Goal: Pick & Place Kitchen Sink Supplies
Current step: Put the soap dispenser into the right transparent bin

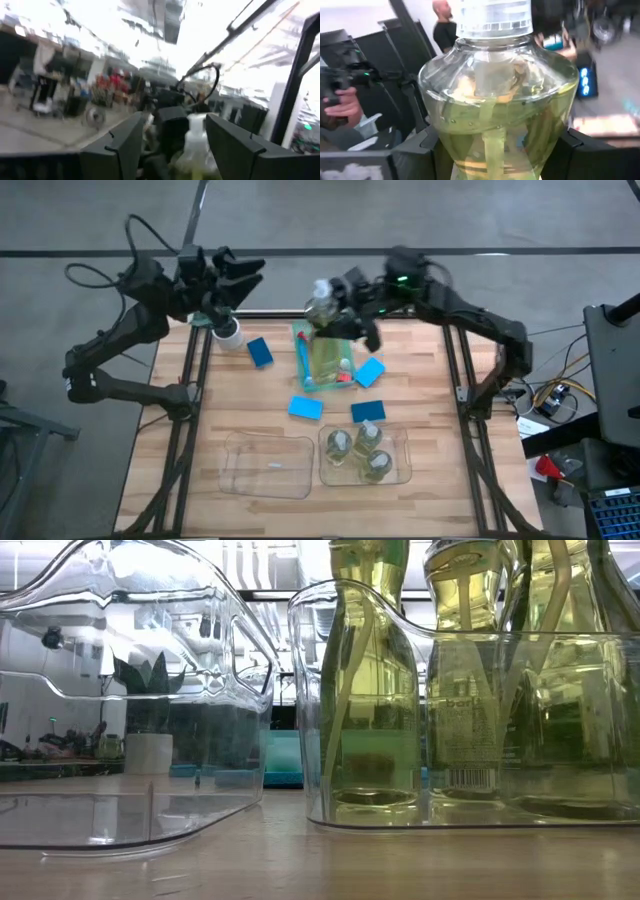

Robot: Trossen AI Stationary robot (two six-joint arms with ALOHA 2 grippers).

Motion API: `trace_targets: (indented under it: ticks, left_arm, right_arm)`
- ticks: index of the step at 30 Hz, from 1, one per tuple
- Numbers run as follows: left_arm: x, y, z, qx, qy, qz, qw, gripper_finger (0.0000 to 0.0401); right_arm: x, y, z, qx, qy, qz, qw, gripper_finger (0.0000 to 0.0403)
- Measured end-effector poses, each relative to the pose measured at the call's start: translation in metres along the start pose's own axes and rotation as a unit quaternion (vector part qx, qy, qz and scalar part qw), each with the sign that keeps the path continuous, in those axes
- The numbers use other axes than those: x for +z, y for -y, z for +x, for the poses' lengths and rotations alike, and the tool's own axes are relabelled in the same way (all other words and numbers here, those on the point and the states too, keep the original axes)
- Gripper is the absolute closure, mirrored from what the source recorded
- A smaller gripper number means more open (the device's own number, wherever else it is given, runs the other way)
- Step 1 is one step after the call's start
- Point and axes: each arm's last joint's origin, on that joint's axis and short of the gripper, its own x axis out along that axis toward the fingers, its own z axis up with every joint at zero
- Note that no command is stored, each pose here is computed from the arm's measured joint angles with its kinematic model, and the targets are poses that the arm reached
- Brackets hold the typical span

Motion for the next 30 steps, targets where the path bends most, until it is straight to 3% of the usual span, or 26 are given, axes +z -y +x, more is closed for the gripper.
trace_targets:
  ticks: [6,13,21,30]
  left_arm:
    - [0.002,-0.001,-0.002,0.03,0.018,0.003,0.999,0.019]
    - [0.0,-0.003,0.001,0.044,0.017,0.0,0.999,0.0192]
    - [-0.007,-0.01,0.007,0.075,0.016,-0.004,0.997,0.0192]
    - [-0.014,-0.015,0.014,0.086,0.006,-0.032,0.996,0.0192]
  right_arm:
    - [0.019,-0.048,-0.043,-0.028,0.035,-0.059,0.997,0.0199]
    - [-0.004,-0.102,-0.077,-0.179,-0.021,-0.082,0.98,0.0199]
    - [-0.051,-0.154,-0.106,-0.242,-0.022,-0.044,0.969,0.0199]
    - [-0.132,-0.183,-0.119,-0.294,-0.023,-0.012,0.955,0.0199]
